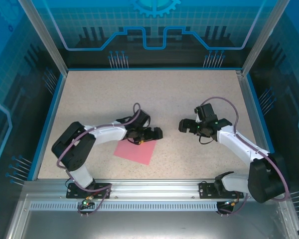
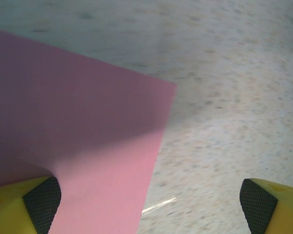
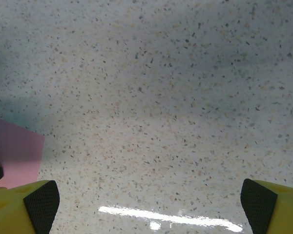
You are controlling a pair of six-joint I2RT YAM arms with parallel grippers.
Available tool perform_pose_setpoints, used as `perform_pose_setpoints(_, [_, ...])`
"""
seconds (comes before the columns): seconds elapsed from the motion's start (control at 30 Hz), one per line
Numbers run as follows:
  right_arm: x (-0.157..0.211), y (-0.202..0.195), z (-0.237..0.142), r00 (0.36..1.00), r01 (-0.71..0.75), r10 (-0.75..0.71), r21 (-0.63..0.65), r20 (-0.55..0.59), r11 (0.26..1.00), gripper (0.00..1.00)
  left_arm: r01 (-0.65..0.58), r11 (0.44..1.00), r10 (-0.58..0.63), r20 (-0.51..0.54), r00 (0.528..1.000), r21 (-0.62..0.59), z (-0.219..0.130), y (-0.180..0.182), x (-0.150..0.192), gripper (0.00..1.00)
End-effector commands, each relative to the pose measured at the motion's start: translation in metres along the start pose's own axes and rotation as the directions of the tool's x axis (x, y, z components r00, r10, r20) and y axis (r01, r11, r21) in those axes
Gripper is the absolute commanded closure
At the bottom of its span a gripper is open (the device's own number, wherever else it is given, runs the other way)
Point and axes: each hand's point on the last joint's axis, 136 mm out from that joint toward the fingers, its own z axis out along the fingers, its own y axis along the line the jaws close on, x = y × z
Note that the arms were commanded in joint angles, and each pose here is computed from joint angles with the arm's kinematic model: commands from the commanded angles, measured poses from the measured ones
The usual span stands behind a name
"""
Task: Fold a paper plane with a square sheet of paper (pick it up from the middle)
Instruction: Move the square sheet of paper to the center of the table.
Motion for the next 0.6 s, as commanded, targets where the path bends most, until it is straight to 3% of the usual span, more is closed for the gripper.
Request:
perform_pose_setpoints(0.0, [-0.001,0.006,-0.006,1.000,-0.025,0.024,-0.059,-0.006,0.998,0.01,-0.010,1.000,0.011,-0.043,0.999,0.017,0.009,-0.013,0.010,0.02])
perform_pose_setpoints(0.13, [-0.002,0.016,-0.017,1.000,0.000,0.002,-0.125,0.013,0.992,0.01,-0.057,0.998,0.056,0.038,0.998,0.023,-0.015,-0.024,-0.004,0.01])
perform_pose_setpoints(0.27, [-0.001,0.048,-0.026,0.999,0.047,-0.039,-0.297,0.034,0.954,0.11,-0.064,0.998,0.067,0.162,0.984,-0.021,-0.052,-0.014,-0.015,0.02])
perform_pose_setpoints(0.57, [0.003,0.148,-0.003,0.966,0.207,-0.251,-0.408,-0.056,0.889,0.24,0.195,0.979,-0.153,0.404,0.902,-0.064,-0.130,0.080,-0.021,0.01])
